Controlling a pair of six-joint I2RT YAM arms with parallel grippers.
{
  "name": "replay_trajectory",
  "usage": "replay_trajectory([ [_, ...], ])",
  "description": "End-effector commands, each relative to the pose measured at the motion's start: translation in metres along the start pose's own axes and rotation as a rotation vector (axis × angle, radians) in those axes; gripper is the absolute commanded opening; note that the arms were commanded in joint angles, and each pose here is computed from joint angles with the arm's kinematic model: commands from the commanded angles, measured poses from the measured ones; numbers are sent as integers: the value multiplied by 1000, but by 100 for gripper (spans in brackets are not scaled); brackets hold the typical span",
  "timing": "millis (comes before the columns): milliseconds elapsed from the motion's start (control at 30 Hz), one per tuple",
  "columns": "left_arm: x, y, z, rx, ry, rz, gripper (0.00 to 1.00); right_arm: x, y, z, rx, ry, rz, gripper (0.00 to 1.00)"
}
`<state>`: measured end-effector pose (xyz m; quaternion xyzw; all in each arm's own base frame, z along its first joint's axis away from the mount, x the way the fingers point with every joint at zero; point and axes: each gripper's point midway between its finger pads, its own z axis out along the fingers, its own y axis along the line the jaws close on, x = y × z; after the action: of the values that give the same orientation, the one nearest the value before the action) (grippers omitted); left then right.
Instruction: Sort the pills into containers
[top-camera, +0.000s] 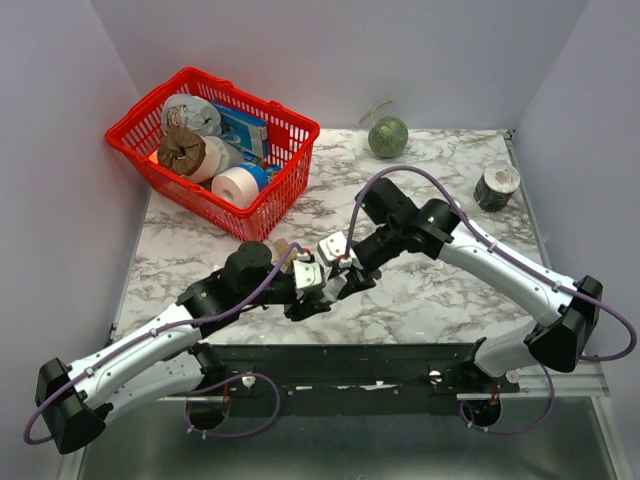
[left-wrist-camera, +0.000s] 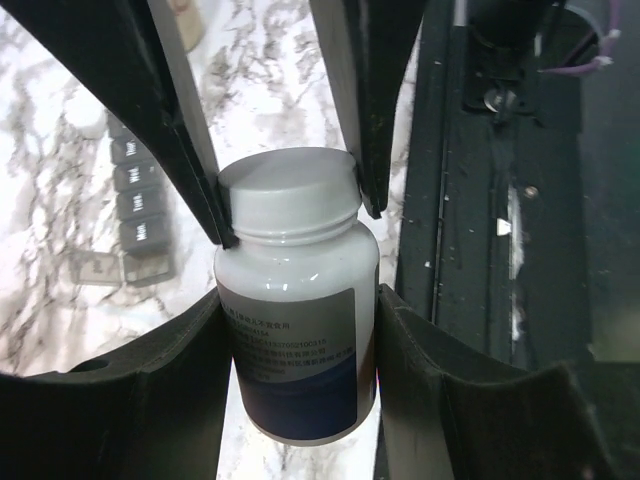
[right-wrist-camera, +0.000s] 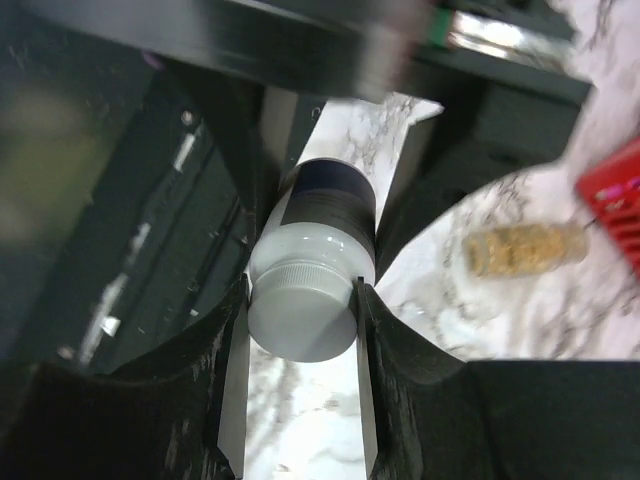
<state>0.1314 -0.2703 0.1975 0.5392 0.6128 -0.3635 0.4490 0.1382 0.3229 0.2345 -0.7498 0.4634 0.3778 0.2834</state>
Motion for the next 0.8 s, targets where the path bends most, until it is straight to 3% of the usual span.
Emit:
replay_trajectory([
  [0, -5, -13, -1, 91, -10, 71, 0, -12, 20, 3, -132, -12, -260, 18],
  [367, 2, -15, -4, 67, -41, 46, 0, -38, 23, -18, -91, -118, -195, 26],
  [567, -13, -10, -6, 19, -112, 22, 0, -30, 30, -2, -141, -178, -73, 29],
  [700, -21, -8, -6, 3, -157, -8, 0, -20, 25, 2, -104, -149, -60, 43],
  [767, -20, -6, -4, -12, -157, -26, 0, -21, 22, 0, -85, -139, -52, 57],
])
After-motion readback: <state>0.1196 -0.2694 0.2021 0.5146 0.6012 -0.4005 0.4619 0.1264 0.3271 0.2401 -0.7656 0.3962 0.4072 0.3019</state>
